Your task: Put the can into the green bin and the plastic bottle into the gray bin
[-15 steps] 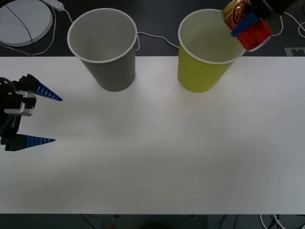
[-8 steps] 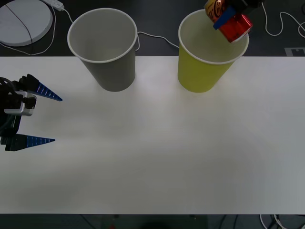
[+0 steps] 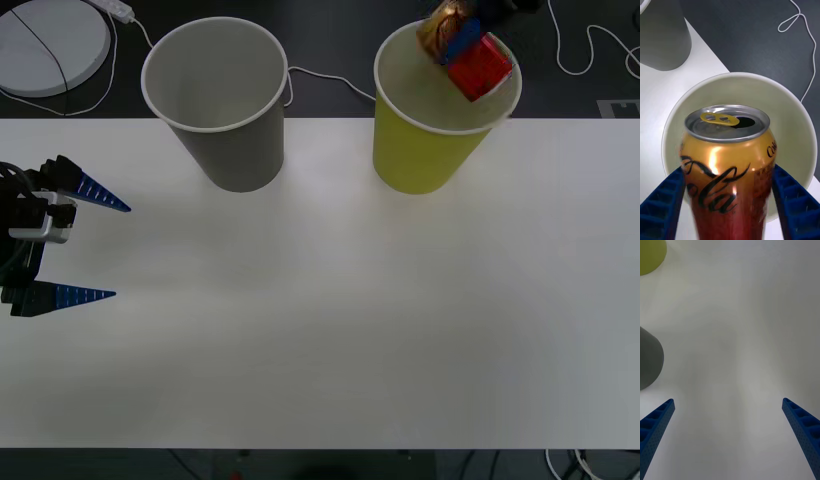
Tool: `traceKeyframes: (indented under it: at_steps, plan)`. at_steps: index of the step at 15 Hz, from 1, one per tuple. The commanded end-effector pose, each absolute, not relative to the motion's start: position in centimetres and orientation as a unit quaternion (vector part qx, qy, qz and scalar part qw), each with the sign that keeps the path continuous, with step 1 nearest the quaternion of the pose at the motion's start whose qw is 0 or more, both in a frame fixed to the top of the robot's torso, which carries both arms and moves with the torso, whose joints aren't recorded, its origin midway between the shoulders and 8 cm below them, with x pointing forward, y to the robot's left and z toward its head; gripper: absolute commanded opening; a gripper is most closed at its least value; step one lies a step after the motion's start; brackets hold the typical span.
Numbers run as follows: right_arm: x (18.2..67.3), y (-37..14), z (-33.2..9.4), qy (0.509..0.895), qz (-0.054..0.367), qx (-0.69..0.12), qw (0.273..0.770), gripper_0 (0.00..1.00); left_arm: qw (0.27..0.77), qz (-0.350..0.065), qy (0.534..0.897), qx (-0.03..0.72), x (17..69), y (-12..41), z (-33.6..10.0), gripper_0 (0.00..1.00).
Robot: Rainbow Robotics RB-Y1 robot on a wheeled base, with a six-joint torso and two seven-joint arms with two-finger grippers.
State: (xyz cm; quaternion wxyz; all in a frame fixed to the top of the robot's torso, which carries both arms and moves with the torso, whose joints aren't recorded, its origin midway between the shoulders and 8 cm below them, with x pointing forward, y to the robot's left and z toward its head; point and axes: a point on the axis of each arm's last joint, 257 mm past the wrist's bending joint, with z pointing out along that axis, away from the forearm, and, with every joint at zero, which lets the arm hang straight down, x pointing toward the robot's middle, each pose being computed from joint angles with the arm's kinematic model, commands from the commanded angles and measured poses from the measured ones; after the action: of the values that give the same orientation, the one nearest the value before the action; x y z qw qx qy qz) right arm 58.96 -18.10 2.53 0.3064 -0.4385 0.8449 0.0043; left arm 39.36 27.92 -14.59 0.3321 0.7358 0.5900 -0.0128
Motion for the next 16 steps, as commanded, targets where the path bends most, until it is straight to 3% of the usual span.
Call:
traceKeyframes:
  at_steps: [1, 4, 9, 12, 16]
  plan:
    - [58.8, -18.3, 2.7, 0.843, 0.004, -0.442, 0.307, 1.00, 0.332, -0.013, 0.590, 0.736, 39.4, 27.9, -14.6, 1.00]
    - [57.4, -19.4, 4.1, 0.839, 0.004, -0.450, 0.304, 1.00, 0.332, -0.013, 0.590, 0.736, 39.4, 27.9, -14.6, 1.00]
    - [55.3, -21.3, 7.9, 0.801, 0.055, -0.487, 0.344, 1.00, 0.332, -0.013, 0.590, 0.736, 39.4, 27.9, -14.6, 1.00]
    - [53.4, -22.9, 8.0, 0.777, 0.084, -0.514, 0.354, 1.00, 0.332, -0.013, 0.590, 0.736, 39.4, 27.9, -14.6, 1.00]
    - [50.3, -25.6, 7.4, 0.736, 0.091, -0.552, 0.381, 1.00, 0.332, -0.013, 0.590, 0.736, 39.4, 27.9, -14.6, 1.00]
